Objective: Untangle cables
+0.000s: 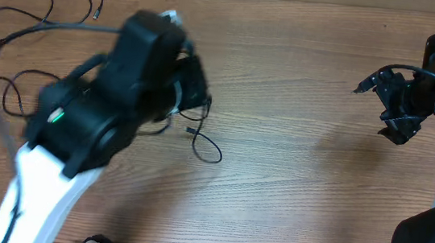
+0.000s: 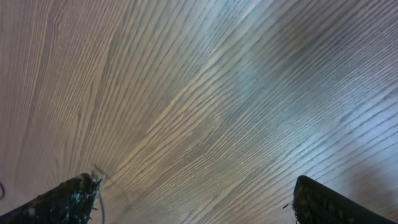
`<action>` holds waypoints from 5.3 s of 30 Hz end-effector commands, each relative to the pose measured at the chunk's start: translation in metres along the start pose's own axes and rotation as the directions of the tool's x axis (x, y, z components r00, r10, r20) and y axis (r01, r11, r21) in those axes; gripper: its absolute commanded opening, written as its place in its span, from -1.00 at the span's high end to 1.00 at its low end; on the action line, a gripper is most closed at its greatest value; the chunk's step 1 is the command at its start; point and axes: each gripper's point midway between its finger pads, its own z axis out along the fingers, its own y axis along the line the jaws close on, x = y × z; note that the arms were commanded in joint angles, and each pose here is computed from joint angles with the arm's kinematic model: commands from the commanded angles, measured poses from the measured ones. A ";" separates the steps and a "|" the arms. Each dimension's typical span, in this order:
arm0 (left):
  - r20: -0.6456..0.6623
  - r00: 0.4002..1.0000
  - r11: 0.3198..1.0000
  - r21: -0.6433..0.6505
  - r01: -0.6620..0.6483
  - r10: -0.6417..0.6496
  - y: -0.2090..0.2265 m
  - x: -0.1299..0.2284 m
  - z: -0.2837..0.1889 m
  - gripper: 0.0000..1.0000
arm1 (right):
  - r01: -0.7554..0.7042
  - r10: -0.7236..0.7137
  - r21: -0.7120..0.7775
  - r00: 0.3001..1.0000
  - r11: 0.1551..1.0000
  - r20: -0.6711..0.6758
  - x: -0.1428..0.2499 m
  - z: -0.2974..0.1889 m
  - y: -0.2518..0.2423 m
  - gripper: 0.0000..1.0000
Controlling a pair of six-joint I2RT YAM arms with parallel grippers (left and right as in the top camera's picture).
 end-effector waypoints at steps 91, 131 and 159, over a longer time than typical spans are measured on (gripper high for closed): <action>0.964 0.021 -0.620 -0.188 0.762 -0.266 0.515 0.015 -0.188 0.88 | -0.001 0.001 0.005 1.000 1.000 0.006 -0.001 0.000 -0.001 -0.99; 0.245 0.544 0.243 -0.698 0.674 -0.803 0.549 0.025 0.005 -0.67 | -0.001 0.001 0.005 1.000 1.000 0.006 -0.001 0.000 -0.001 -1.00; 0.195 0.674 0.242 -0.834 0.496 -0.712 0.581 0.073 0.027 0.67 | -0.001 0.001 0.005 1.000 1.000 0.006 -0.001 0.000 -0.001 -1.00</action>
